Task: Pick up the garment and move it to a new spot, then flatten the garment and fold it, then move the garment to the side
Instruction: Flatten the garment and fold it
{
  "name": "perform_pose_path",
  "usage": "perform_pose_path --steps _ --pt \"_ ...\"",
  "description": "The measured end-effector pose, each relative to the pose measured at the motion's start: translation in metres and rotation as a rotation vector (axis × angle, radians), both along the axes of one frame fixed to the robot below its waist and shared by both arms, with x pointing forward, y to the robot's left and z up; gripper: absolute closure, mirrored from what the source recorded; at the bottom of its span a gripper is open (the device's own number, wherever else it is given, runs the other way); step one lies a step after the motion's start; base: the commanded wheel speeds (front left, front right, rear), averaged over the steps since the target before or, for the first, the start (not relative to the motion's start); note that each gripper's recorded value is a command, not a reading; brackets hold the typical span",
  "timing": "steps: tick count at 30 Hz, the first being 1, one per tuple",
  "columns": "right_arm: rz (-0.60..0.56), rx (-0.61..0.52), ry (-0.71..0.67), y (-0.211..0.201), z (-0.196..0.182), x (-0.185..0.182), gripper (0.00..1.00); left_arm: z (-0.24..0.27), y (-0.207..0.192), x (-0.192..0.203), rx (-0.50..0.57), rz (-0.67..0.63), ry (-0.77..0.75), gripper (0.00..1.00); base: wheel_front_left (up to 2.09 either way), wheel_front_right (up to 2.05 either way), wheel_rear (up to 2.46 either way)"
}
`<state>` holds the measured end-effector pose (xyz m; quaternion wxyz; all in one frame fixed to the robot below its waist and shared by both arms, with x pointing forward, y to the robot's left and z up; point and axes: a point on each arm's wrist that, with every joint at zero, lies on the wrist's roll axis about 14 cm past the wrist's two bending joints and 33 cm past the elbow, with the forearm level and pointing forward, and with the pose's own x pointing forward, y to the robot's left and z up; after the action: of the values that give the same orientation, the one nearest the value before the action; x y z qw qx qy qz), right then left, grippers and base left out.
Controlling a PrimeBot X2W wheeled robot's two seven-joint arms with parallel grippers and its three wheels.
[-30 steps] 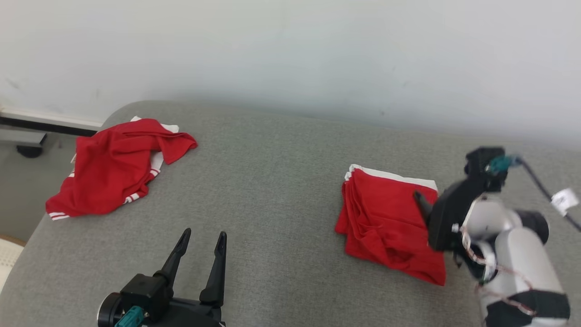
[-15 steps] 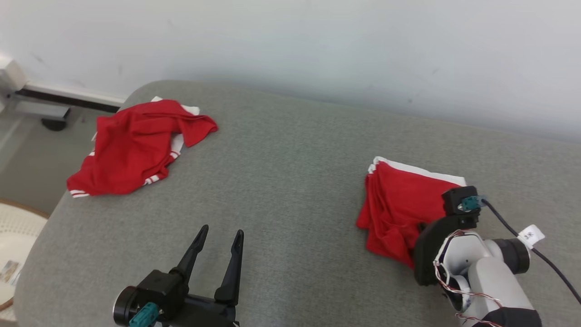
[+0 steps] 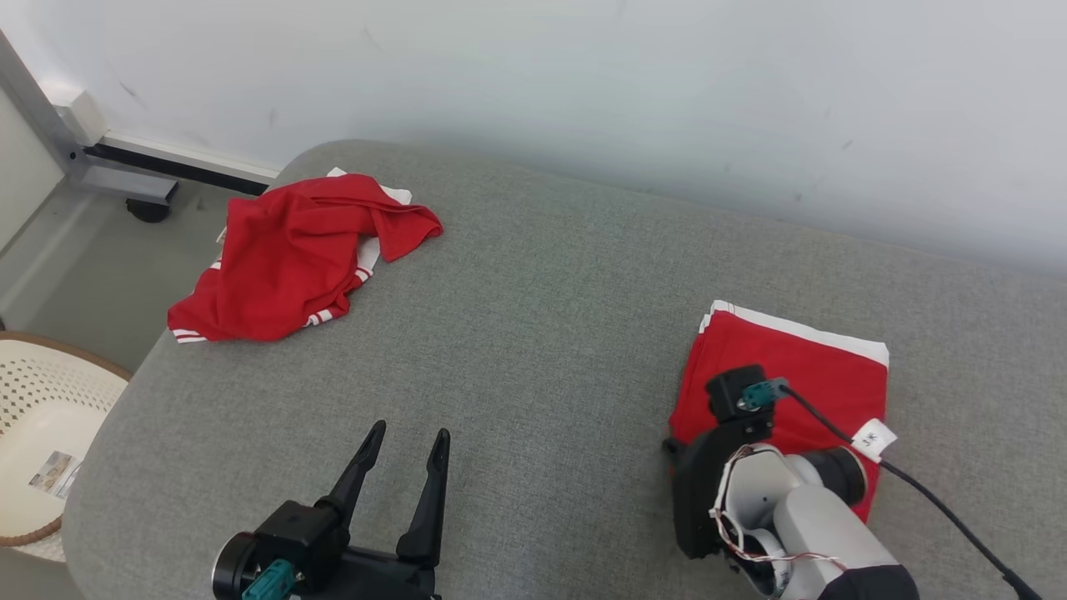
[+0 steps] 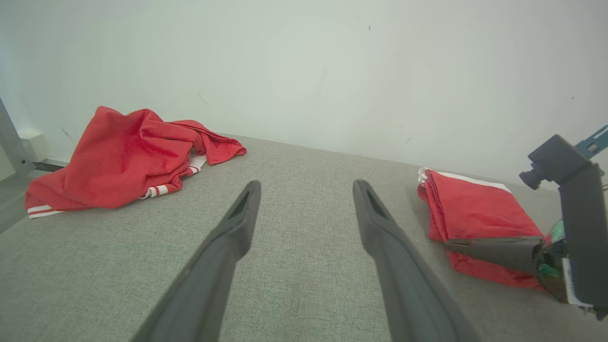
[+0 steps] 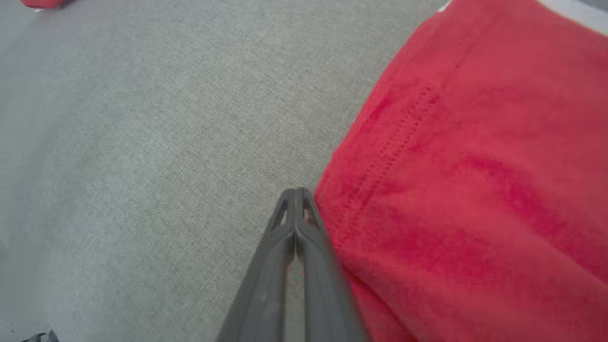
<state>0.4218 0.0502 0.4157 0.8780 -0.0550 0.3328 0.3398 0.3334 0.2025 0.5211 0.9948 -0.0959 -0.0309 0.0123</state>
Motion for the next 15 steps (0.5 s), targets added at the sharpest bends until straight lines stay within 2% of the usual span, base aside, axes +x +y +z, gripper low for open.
perform_pose_path --steps 8,9,10,11,12,15 --pt "0.088 0.049 -0.013 0.023 0.017 -0.022 1.0 0.002 -0.004 0.0 -0.008 -0.009 -0.009 0.0 0.0 0.0 0.0" --pt "0.086 0.065 -0.032 0.024 0.023 -0.02 0.96 0.003 -0.004 0.0 -0.007 -0.008 -0.012 0.0 0.0 0.0 0.0" --pt "0.081 0.089 -0.06 0.025 0.032 -0.016 0.66 0.004 -0.003 0.001 -0.005 -0.007 -0.016 0.0 0.0 0.0 0.0" --pt "0.071 0.112 -0.09 0.025 0.041 -0.012 0.19 0.005 -0.003 0.002 -0.007 -0.008 -0.018 0.0 0.0 0.0 0.0" --pt "0.056 0.129 -0.115 0.022 0.049 -0.008 0.0 0.006 -0.002 0.003 -0.01 -0.006 -0.021 0.0 0.0 0.0 0.0" --pt "0.007 0.161 -0.208 0.009 0.071 0.003 0.0 0.007 0.0 0.004 -0.007 -0.001 -0.027 0.0 0.0 0.0 0.0"
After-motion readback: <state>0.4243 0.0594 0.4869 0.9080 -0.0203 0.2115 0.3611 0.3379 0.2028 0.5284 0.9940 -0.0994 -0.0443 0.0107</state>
